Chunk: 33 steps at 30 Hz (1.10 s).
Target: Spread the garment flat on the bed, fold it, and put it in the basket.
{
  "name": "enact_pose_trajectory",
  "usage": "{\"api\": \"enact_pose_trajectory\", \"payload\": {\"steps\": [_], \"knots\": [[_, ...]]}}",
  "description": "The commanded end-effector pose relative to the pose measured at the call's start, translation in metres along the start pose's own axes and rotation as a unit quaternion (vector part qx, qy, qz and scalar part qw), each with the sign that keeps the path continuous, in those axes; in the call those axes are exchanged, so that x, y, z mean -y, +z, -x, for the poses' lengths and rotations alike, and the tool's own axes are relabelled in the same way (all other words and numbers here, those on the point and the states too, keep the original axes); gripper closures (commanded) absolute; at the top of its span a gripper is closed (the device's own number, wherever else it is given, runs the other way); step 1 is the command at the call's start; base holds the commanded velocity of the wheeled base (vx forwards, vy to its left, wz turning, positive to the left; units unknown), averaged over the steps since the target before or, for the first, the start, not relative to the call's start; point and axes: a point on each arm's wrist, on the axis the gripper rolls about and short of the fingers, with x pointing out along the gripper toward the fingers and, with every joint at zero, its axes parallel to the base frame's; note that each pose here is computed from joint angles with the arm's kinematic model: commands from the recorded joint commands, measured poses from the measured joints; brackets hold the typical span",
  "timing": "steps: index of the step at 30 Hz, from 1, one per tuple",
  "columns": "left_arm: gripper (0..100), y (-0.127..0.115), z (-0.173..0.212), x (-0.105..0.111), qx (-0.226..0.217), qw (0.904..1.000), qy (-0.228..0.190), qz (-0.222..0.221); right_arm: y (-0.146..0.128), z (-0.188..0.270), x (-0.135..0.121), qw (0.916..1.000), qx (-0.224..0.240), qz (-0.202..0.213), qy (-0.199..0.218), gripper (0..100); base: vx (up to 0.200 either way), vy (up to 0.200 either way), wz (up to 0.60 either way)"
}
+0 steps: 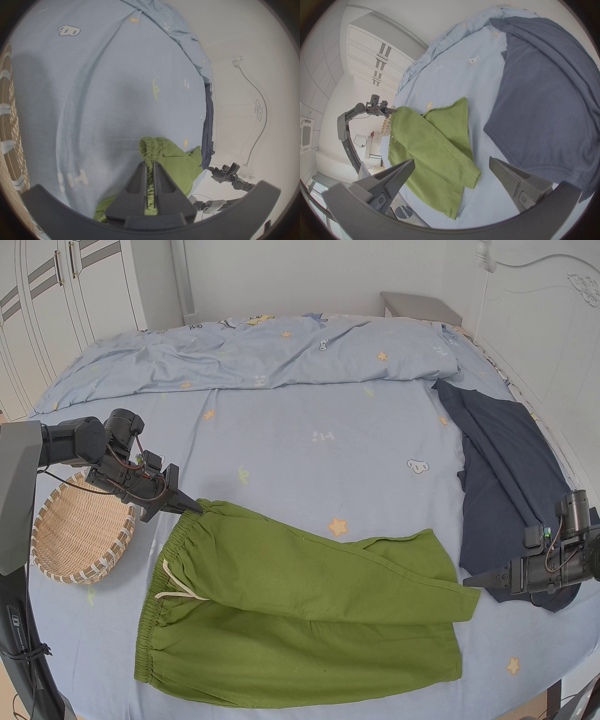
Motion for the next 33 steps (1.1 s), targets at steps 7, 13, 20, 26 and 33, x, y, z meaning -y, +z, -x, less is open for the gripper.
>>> {"api": "enact_pose_trajectory", "payload": {"steps": [7, 13, 20, 26, 33], "knots": [[100, 0.001, -0.001, -0.001, 0.002, 1.0000, 0.000, -0.001, -0.018, -0.024, 0.014, 0.9987, -0.044, -0.025, 0.005, 0, 0.000, 0.000, 0.00], [100, 0.001, -0.001, -0.001, 0.001, 1.0000, 0.000, -0.001, -0.014, -0.026, 0.012, 0.9991, -0.038, -0.016, 0.011, 0, 0.000, 0.000, 0.00], [100, 0.000, -0.002, -0.001, -0.002, 1.0000, 0.000, -0.002, -0.013, -0.032, 0.017, 0.9990, -0.039, -0.017, 0.012, 100, 0.000, 0.000, 0.00], [100, 0.000, -0.001, -0.002, -0.002, 1.0000, 0.001, -0.001, -0.015, -0.038, 0.020, 0.9987, -0.046, -0.021, 0.012, 100, 0.000, 0.000, 0.00], [100, -0.002, -0.003, -0.003, -0.005, 1.0000, 0.003, -0.002, -0.012, -0.035, 0.019, 0.9992, -0.035, -0.015, 0.011, 100, 0.000, 0.000, 0.00]]}}
